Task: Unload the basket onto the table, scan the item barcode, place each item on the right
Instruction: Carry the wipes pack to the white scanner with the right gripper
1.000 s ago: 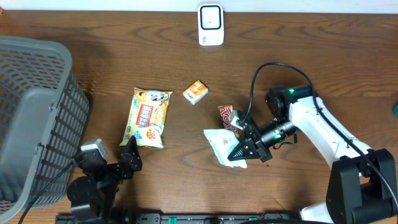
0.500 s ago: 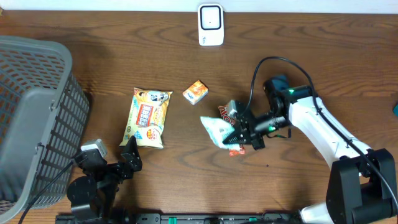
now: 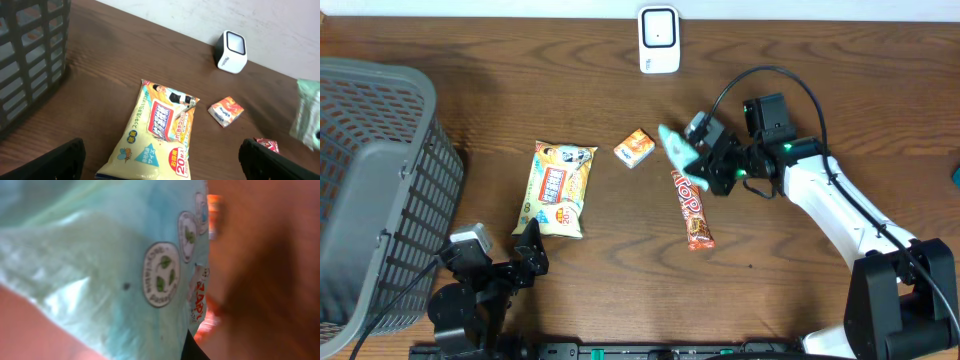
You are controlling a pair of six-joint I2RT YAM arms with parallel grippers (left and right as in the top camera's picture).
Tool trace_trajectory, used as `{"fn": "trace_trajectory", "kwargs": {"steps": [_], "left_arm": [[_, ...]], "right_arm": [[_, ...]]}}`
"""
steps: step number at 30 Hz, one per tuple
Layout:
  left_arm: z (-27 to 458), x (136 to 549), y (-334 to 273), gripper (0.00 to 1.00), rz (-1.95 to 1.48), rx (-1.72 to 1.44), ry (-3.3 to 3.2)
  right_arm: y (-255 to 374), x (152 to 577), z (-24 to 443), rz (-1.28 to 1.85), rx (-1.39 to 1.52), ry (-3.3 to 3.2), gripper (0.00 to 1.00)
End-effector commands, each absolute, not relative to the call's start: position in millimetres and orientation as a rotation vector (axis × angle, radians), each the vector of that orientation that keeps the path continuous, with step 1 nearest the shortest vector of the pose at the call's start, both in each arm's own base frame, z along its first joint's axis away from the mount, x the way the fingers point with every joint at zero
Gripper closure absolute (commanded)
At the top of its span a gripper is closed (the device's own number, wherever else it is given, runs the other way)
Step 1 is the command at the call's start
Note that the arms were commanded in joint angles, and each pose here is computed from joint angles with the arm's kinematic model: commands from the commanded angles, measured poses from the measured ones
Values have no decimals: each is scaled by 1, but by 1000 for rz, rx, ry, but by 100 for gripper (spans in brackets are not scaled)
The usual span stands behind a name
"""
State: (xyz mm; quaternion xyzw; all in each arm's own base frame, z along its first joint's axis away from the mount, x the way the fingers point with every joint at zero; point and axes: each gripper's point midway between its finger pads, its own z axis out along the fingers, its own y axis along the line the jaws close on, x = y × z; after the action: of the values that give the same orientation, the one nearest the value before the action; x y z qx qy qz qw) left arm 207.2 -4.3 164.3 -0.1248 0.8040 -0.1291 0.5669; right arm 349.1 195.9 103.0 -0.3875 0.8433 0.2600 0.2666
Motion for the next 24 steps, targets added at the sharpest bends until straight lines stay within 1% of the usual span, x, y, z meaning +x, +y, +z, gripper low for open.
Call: {"fn": "trace_trajectory", "kwargs": {"steps": [1, 5, 11, 14, 16, 20, 21, 24], "left_arm": [[165, 207, -6, 3, -316, -291, 1886], [165, 207, -6, 2, -316, -291, 1886], [165, 207, -6, 2, -316, -291, 1886], [165, 207, -6, 2, -316, -291, 1886], [165, 207, -6, 2, -316, -291, 1886], [165, 207, -6, 2, -316, -291, 1886], [165, 207, -6, 2, -316, -291, 1886], [165, 207, -6, 2, -316, -291, 1886]], "right_arm": [[158, 393, 103, 333, -770, 2375, 99], [144, 424, 115, 125, -709, 2288, 99], [156, 450, 115, -66, -805, 2199, 99], [159, 484, 113, -227, -835, 2177, 99], [164, 501, 115, -271, -854, 2159, 99], [168, 552, 123, -443, -865, 2104, 99], [166, 568, 123, -502, -859, 2093, 99], [172, 599, 115, -581, -901, 2078, 99]]}}
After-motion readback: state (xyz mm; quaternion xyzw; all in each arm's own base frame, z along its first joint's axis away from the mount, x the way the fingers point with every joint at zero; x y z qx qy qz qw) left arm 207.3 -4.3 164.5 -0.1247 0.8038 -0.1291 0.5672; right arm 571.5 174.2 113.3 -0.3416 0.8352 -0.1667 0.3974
